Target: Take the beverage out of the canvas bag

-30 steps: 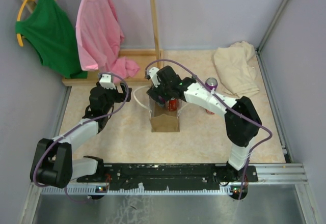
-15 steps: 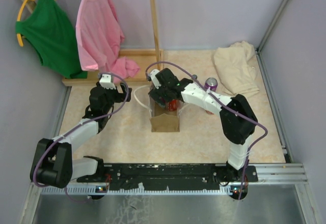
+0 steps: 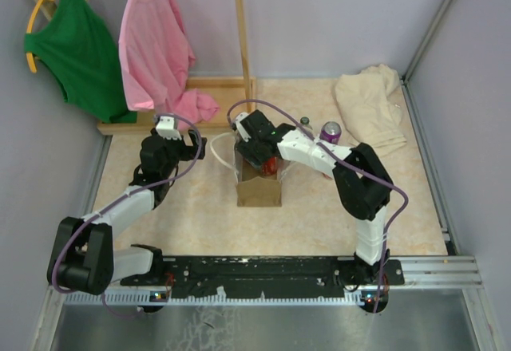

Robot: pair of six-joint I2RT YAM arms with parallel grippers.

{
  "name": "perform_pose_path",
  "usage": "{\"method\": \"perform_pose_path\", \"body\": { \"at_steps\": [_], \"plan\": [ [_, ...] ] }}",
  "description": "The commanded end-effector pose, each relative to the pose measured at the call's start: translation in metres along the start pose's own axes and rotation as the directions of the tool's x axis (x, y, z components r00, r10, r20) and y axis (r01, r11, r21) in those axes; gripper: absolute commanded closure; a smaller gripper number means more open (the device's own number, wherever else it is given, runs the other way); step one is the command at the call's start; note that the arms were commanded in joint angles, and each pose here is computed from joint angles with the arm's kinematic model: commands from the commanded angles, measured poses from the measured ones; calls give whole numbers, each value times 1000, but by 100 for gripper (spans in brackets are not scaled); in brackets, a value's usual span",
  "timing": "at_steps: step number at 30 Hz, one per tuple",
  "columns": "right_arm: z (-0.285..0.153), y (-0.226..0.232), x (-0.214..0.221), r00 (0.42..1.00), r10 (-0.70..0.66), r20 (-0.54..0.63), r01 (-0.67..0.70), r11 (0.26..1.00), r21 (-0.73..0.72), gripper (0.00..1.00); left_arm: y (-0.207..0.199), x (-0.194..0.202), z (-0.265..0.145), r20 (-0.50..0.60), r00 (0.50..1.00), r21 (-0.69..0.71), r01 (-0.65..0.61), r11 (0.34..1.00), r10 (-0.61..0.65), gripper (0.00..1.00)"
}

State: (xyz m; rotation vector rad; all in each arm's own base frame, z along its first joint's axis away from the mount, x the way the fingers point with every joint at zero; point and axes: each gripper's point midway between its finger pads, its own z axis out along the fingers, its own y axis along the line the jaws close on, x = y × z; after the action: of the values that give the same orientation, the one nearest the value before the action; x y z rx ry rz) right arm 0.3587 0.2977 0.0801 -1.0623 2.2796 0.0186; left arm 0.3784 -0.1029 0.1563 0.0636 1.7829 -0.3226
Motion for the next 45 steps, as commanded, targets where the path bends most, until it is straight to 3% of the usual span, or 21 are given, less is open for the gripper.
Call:
{"method": "perform_pose_path", "body": {
  "at_steps": [1, 4, 11, 12, 14, 25, 37, 45],
  "plan": [
    [0, 1, 12, 997, 29, -65, -29, 1000, 6, 44, -5, -14, 1, 41, 999, 15, -5, 1000, 4, 0],
    [-3, -2, 10, 997, 34, -64, -33, 999, 17, 59, -6, -14, 2, 40, 999, 18, -3, 1000, 3, 0],
    [-22, -12, -6, 999, 50, -10, -49, 997, 60, 69, -6, -15, 1, 44, 999, 21, -4, 1000, 3, 0],
    [-27, -13, -10, 999, 50, 5, -50, 997, 65, 73, -7, -16, 1, 46, 999, 21, -4, 1000, 3, 0],
    [-37, -17, -20, 998, 54, 41, -57, 996, 76, 100, -7, -16, 2, 46, 999, 22, -4, 1000, 3, 0],
    [-75, -19, -57, 992, 38, 120, -48, 996, 77, 100, -7, -19, 2, 51, 999, 24, -6, 1000, 5, 0],
    [-147, -18, -112, 967, -9, 253, -28, 990, 140, 100, -8, -13, 3, 38, 999, 30, 7, 1000, -8, 0],
    [-215, -45, -151, 934, 26, 355, -114, 967, 229, 100, -8, -13, 1, 43, 999, 29, 9, 1000, -11, 0]
  ]
}}
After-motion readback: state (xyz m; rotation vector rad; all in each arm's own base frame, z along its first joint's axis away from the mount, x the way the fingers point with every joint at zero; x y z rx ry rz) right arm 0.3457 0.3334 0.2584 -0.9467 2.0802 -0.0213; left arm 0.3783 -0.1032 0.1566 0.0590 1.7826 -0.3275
